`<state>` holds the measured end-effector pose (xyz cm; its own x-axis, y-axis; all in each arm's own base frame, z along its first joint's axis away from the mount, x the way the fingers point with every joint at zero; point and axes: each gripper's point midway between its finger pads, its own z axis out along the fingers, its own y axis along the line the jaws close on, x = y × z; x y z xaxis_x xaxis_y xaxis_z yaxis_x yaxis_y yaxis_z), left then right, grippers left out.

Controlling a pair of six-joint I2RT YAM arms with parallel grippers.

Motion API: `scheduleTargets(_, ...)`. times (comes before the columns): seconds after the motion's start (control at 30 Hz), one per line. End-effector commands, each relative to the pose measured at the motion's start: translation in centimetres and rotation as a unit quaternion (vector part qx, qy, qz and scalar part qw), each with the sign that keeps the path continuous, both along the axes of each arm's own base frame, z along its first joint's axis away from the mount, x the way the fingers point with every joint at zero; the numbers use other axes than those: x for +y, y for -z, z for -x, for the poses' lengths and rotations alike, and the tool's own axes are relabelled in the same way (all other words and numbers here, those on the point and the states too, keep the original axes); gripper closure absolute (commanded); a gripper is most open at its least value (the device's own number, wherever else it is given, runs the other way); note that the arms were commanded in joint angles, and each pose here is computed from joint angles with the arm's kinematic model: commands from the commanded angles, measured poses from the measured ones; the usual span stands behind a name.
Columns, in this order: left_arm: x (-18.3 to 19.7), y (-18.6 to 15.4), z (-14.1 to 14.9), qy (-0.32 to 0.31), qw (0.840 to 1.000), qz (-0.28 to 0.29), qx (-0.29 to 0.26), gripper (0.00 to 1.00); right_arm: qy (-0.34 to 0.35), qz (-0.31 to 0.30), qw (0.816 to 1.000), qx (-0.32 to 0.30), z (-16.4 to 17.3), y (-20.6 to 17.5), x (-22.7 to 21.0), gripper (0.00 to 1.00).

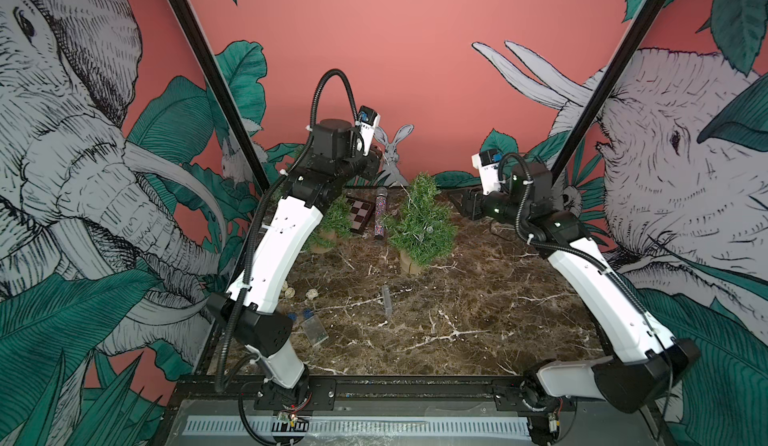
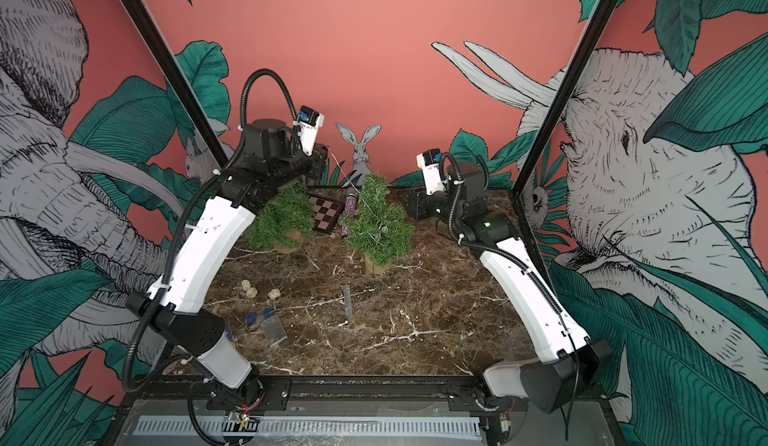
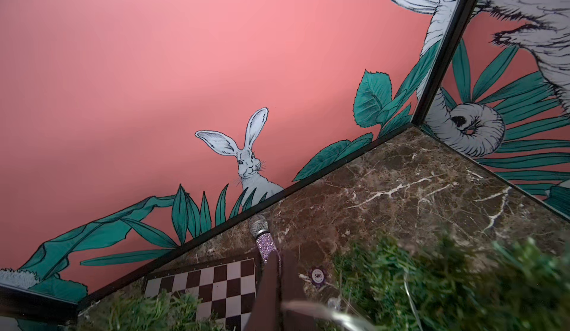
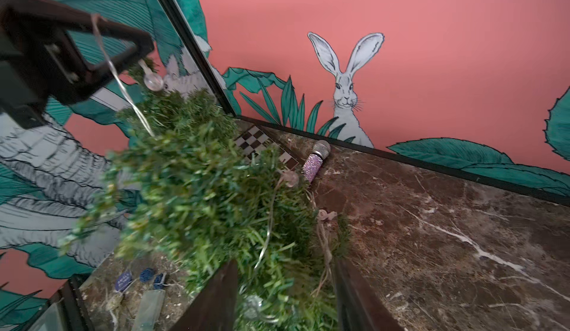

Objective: Wrap string light around the christmas tree
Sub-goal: Wrap the light string around the Christmas tree.

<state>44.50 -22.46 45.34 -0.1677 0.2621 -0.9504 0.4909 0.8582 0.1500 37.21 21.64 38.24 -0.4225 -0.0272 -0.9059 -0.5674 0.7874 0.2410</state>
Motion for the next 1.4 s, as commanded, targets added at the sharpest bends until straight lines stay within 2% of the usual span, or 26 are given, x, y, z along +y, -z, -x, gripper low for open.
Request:
scheduleTargets(0.0, -0.4, -0.8, -1.6, 0.001, 0.999, -0.025, -0.025, 1.00, 0.033, 0.030, 0.998, -0.044, -2.9, -1.3, -0.5, 0.48)
scheduleTargets(0.13, -3.8, -1.3, -4.1, 0.053, 0.997, 0.010, -0.051, 1.00, 0.060, 0.054, 0.994, -0.075, -6.7, -2.0, -0.3, 0.49)
scheduleTargets(0.33, -9.8, -0.1, -6.7, 0.148, 0.984, 0.077, -0.061, 1.00, 0.012, 0.065, 0.989, -0.134, -10.3, -1.5, 2.1, 0.49)
scheduleTargets(0.53, -16.6, 1.7, -5.4, 0.246, 0.963, 0.054, -0.098, 1.00, 0.066, -0.004, 0.990, -0.122, -12.0, -1.2, -2.0, 0.51)
scheduleTargets(0.67, -19.1, 3.6, -3.9, 0.297, 0.950, 0.034, -0.095, 0.98, 0.077, -0.001, 0.990, -0.114, -11.5, -0.6, -3.2, 0.51)
scheduleTargets(0.73, -19.3, 4.2, -3.6, 0.303, 0.949, 0.030, -0.084, 0.88, 0.082, 0.000, 0.990, -0.112, -11.3, -0.4, -3.6, 0.51)
scheduleTargets(0.83, -18.8, 4.2, -3.7, 0.291, 0.953, 0.019, -0.082, 0.65, 0.083, 0.000, 0.991, -0.103, -11.2, 0.3, -3.8, 0.51)
scheduleTargets(0.93, -18.0, 3.6, -3.7, 0.274, 0.958, 0.005, -0.088, 0.51, 0.080, -0.009, 0.993, -0.086, -11.1, 1.1, -3.6, 0.52)
scheduleTargets(0.97, -17.7, 3.3, -3.7, 0.267, 0.959, 0.000, -0.092, 0.48, 0.080, -0.019, 0.992, -0.095, -10.1, -0.2, -3.8, 0.52)
scheduleTargets(1.1, -16.2, 2.4, -4.0, 0.235, 0.967, -0.018, -0.099, 0.42, 0.086, -0.034, 0.993, -0.077, -8.7, 0.0, -4.2, 0.52)
scheduleTargets(1.2, -15.0, 2.0, -4.5, 0.214, 0.971, -0.027, -0.101, 0.40, 0.087, -0.036, 0.994, -0.063, -7.3, 0.2, -4.4, 0.52)
scheduleTargets(1.3, -14.9, 2.7, -3.9, 0.229, 0.967, -0.051, -0.097, 0.39, 0.081, -0.035, 0.994, -0.057, -5.8, 0.3, -4.0, 0.52)
scheduleTargets(1.37, -15.6, 4.1, -2.6, 0.265, 0.959, -0.067, -0.078, 0.38, 0.069, -0.031, 0.995, -0.060, -4.8, 0.1, -3.3, 0.51)
